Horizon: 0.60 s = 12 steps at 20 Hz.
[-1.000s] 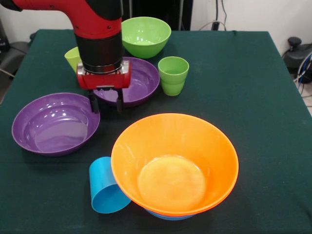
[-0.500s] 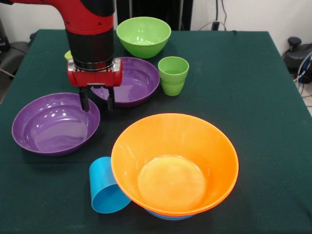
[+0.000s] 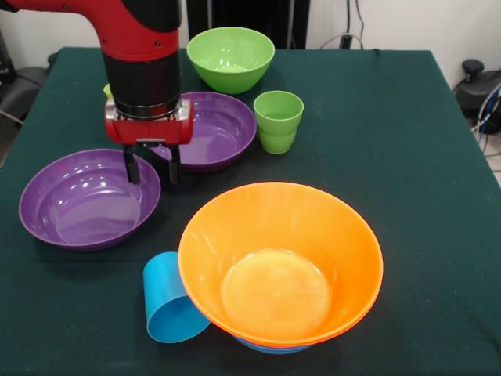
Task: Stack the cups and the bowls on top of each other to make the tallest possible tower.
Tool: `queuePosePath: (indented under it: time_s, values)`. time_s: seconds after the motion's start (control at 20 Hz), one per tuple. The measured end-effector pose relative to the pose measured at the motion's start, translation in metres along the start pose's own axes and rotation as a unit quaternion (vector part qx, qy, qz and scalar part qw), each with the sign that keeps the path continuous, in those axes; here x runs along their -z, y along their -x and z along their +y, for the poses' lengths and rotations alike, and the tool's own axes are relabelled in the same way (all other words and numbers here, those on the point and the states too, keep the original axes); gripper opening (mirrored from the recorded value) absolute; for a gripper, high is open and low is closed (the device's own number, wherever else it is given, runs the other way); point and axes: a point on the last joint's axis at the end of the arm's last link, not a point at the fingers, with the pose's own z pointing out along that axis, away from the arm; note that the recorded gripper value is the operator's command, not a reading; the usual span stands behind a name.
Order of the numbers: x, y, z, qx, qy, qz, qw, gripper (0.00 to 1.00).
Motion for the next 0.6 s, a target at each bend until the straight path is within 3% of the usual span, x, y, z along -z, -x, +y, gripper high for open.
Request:
queuePosePath:
  time_s: [0.4, 0.6]
  values:
    - [-0.029, 0.001, -0.006, -0.009, -0.001, -0.033, 0.9994, 1.00]
    - [-0.045, -0.003, -0.010, -0.015, -0.002, -0.038, 0.9992, 1.00]
